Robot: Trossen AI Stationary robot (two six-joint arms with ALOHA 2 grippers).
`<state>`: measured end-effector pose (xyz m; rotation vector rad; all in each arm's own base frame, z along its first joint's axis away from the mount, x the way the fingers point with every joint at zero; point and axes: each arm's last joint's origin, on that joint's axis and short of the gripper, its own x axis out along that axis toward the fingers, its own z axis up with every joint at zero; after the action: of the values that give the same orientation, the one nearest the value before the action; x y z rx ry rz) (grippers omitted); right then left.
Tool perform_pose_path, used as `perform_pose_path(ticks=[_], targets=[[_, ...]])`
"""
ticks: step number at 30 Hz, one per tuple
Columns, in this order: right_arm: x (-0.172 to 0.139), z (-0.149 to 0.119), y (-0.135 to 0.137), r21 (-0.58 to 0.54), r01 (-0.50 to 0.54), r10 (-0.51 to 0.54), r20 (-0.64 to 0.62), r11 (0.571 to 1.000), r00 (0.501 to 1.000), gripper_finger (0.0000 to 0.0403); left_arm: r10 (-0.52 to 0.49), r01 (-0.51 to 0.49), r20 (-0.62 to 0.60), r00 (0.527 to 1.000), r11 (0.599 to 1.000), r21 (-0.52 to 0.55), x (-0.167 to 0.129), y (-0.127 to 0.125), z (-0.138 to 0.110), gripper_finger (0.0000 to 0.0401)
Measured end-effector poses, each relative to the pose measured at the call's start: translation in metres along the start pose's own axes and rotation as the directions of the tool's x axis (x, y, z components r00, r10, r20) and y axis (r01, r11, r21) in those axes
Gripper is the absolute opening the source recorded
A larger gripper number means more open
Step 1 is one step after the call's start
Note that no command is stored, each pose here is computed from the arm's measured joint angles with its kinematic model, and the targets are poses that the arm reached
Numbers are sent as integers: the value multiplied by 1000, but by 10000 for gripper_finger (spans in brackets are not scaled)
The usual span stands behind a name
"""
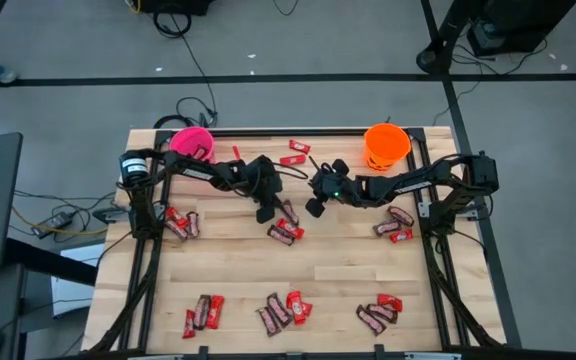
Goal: Sort candy by brand, put in halloween buckets
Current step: Put the brown chocolate bar into the pink bucket
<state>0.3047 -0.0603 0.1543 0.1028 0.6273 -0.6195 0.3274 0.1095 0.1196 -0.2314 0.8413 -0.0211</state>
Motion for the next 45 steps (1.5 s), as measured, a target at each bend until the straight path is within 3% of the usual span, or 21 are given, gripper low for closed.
perform_pose_path(ticks=[9, 18, 20, 24, 27, 31, 35, 40, 45], targets=[[0, 0, 0, 2, 0, 0, 0, 1000, 1000, 55, 55, -56, -30, 998, 998, -9, -6, 0, 0, 4], [0, 0, -1, 5, 9, -9, 1, 1000, 1000, 55, 154, -154, -1, 988, 988, 18, -49, -11, 15, 2], [1, 0, -1, 5, 9, -9, 0, 1000, 1000, 55, 220, -219, -16, 975, 975, 27, -62, -14, 16, 1], [1, 0, -1, 5, 6, -6, 0, 1000, 1000, 55, 426, -424, -54, 903, 905, 36, -92, -17, 16, 1], [1, 0, -1, 5, 4, -4, 0, 1000, 1000, 55, 482, -481, -32, 876, 876, 20, -111, -21, 18, 1], [1, 1, -2, 8, 3, -4, 8, 1000, 1000, 55, 397, -397, 50, 917, 918, -11, -114, -22, 25, 12], [1, 1, -1, 7, -24, 24, -4, 1000, 1000, 55, 267, -273, 97, 959, 961, 45, -97, -19, 29, 42], [1, -1, 0, 3, -66, 66, -23, 998, 998, 55, 207, -213, 64, 976, 968, 131, -66, -10, 23, 103], [1, -1, -1, 4, -63, 63, -23, 998, 998, 55, 190, -199, 89, 978, 975, 101, -42, 0, 22, 165]])
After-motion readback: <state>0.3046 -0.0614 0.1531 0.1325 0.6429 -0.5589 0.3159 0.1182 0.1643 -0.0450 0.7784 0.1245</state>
